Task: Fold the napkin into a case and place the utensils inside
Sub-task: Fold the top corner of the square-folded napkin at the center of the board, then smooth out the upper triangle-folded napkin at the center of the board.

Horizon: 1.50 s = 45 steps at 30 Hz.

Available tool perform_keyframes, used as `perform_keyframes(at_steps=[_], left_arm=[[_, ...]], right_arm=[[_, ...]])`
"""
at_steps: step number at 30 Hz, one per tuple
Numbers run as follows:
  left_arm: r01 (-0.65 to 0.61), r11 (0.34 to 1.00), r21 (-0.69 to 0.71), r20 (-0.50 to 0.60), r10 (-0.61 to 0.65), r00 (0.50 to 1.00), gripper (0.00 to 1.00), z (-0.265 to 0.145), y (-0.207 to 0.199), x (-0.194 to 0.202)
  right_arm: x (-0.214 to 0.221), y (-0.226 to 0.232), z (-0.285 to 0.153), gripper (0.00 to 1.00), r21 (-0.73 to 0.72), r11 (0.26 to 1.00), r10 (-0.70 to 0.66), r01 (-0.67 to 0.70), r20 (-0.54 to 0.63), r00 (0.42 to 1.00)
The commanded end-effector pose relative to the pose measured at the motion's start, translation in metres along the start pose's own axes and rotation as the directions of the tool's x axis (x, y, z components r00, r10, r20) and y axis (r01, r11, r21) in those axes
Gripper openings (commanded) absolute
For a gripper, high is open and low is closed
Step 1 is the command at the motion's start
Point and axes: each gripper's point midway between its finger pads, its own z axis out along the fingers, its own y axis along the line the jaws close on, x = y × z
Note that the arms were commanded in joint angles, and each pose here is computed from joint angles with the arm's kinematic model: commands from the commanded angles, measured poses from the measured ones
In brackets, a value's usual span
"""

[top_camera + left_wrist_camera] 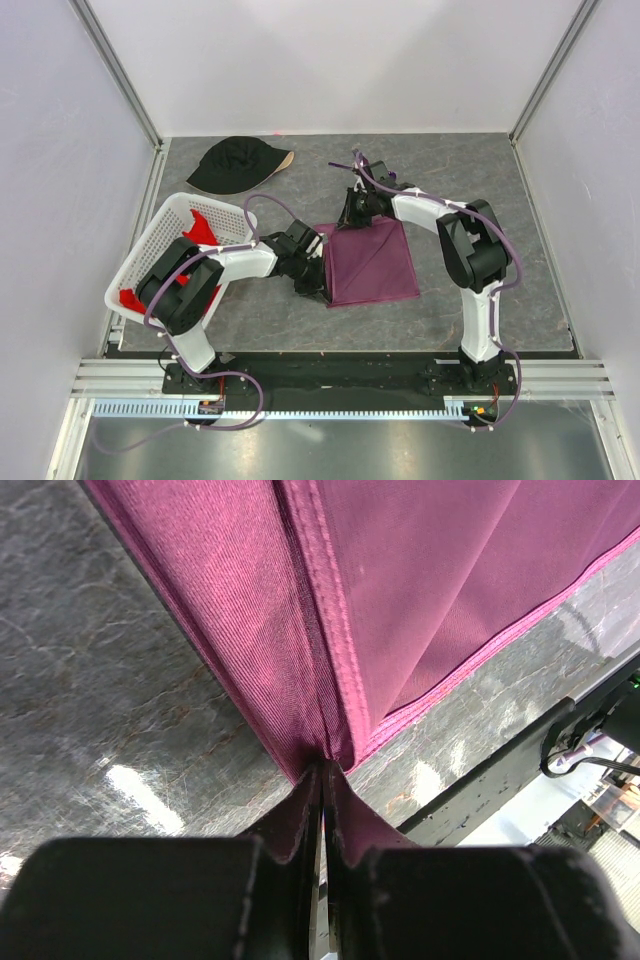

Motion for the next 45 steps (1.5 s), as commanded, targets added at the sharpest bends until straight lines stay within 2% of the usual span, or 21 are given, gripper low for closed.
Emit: perform_keyframes(at_steps=[1, 28, 45], left_arm=[[0.024, 0.998, -0.066, -0.002, -0.024, 1.000, 0.09, 0.001, 0.017, 0.009], [0.047, 0.997, -0.067, 0.008, -0.047, 0.999, 0.10, 0.002, 0.017, 0.008], [0.046, 0.997, -0.070, 0.004, -0.046, 0.999, 0.09, 0.003, 0.019, 0.009]], right_arm=[[-0.018, 0.019, 0.002, 0.00, -0.052, 0.998, -0.018, 0.020, 0.036, 0.999], [-0.020, 0.020, 0.015, 0.00, -0.078, 0.997, -0.017, 0.017, 0.012, 1.000], [-0.026, 0.024, 0.025, 0.06, -0.093, 0.996, -0.013, 0.013, 0.007, 1.000]])
